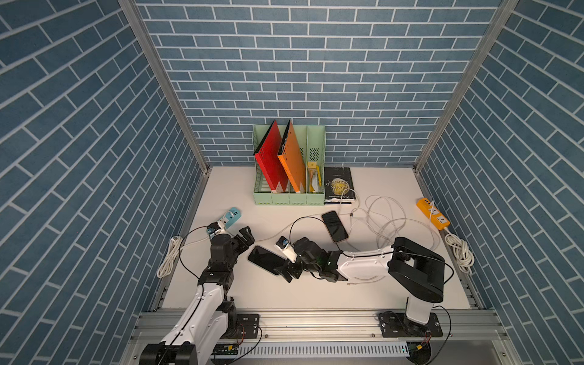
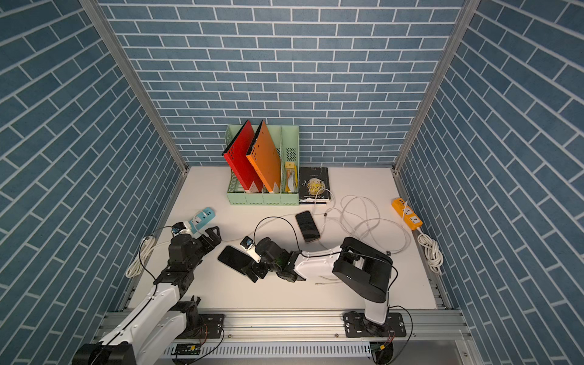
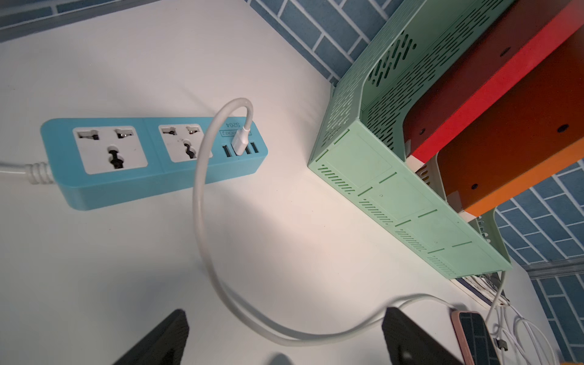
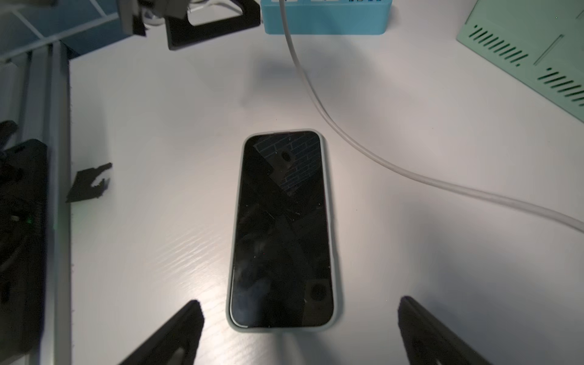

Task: Plug the charging cable into the phone
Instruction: Pick up the phone at the center of the board.

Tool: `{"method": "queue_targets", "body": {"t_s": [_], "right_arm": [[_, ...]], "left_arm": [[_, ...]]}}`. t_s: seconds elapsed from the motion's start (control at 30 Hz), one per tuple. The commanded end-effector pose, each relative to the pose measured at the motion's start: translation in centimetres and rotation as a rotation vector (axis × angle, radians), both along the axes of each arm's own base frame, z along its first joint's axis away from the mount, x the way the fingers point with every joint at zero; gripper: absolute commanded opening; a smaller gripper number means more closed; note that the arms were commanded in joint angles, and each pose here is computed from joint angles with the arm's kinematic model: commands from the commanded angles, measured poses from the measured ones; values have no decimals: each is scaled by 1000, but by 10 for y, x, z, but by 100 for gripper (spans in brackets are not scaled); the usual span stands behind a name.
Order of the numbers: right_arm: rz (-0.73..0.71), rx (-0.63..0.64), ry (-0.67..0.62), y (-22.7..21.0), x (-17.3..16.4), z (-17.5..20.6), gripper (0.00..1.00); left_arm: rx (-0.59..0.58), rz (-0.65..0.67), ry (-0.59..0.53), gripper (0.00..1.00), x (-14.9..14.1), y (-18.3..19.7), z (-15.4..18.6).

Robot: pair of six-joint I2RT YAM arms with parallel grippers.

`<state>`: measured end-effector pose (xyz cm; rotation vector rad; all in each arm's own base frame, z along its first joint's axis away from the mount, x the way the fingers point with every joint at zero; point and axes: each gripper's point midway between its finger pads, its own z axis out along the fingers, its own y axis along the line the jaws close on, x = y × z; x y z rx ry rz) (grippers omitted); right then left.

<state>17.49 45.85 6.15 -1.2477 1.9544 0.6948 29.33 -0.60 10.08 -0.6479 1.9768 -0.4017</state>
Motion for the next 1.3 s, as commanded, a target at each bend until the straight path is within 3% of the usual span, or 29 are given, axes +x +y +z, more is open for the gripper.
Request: {"method": "queue_targets", "body": {"t_s": [0.0,0.47,0.87,1.13,1.27], "right_arm": [[6,-50,-41,6,9,-10,100],[71,-75,-57,25,-10,-33,100],[8,-164,-25,32,-3,-71,90],[-27,-143,-31,24,-1,-67,70],[-64,-45,-38,24,1,-48,57]], "left_arm": [[40,10,26,100,-6,5,-10],[45,22,31,100,-8,7,-16],[48,36,29,100,-10,10,-16],[45,30,18,100,-11,9,-16],[30,-6,5,100,-9,2,-14]]}}
